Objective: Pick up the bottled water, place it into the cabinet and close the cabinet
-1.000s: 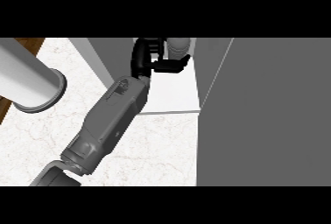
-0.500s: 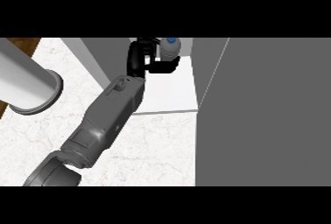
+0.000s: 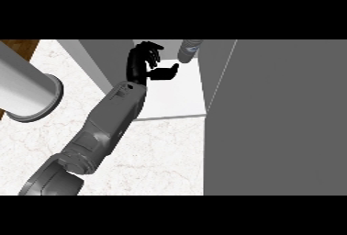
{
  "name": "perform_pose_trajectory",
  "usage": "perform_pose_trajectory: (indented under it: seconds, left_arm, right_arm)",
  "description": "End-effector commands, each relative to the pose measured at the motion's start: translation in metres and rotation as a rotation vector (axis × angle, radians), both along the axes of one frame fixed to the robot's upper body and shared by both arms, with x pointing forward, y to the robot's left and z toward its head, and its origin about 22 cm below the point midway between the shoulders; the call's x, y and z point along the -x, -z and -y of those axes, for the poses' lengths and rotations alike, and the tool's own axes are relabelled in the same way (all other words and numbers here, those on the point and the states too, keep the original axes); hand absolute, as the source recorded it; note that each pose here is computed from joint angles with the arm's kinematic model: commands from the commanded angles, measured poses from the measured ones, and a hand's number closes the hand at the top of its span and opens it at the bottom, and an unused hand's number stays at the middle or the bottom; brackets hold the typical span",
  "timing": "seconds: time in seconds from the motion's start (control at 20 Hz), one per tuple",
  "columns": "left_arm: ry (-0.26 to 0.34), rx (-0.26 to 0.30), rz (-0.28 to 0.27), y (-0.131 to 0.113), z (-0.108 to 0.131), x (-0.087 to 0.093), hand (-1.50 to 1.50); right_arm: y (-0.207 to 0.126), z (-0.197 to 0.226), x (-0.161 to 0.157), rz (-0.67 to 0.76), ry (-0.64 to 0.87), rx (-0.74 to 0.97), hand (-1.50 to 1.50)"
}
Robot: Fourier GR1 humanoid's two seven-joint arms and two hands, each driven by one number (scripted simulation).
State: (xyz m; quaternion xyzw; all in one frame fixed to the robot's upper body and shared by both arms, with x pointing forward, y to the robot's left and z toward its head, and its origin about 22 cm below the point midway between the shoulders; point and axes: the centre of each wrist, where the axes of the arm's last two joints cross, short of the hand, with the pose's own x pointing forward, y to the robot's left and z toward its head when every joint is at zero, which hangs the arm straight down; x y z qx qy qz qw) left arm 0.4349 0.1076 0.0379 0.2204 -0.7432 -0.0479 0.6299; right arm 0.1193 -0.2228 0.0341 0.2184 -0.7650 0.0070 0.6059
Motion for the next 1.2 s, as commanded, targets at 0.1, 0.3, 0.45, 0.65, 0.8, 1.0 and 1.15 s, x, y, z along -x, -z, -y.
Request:
perform_pose_trajectory:
  seconds: [0.1, 0.3, 0.45, 0.65, 0.8, 1.0, 1.15]
  left_arm:
    - [-0.065, -0.075, 0.002, 0.001, -0.031, -0.005, -1.5]
    - [-0.069, -0.075, -0.021, 0.017, -0.039, 0.002, -1.5]
    - [-0.091, -0.081, -0.036, 0.017, -0.038, 0.002, -1.5]
    - [-0.084, -0.061, -0.032, 0.009, -0.047, -0.003, -1.5]
    - [-0.059, -0.019, 0.034, 0.003, -0.05, -0.006, -1.5]
    - [0.041, 0.098, 0.079, 0.009, -0.039, -0.001, -1.5]
    - [0.098, 0.198, 0.144, -0.009, -0.039, -0.009, -1.5]
  right_arm:
    - [0.008, -0.007, 0.003, -0.021, 0.005, -0.003, -1.5]
    - [0.002, -0.003, -0.001, 0.0, -0.018, 0.004, -1.5]
    - [-0.001, -0.002, 0.003, 0.005, 0.003, -0.001, -1.5]
    - [0.005, -0.005, -0.008, 0.01, -0.022, 0.004, -1.5]
    - [0.012, -0.004, -0.008, -0.001, -0.001, -0.015, -1.5]
    - [0.002, 0.001, 0.004, -0.009, -0.005, 0.004, -1.5]
    - [0.005, -0.014, -0.002, 0.009, 0.008, -0.003, -1.5]
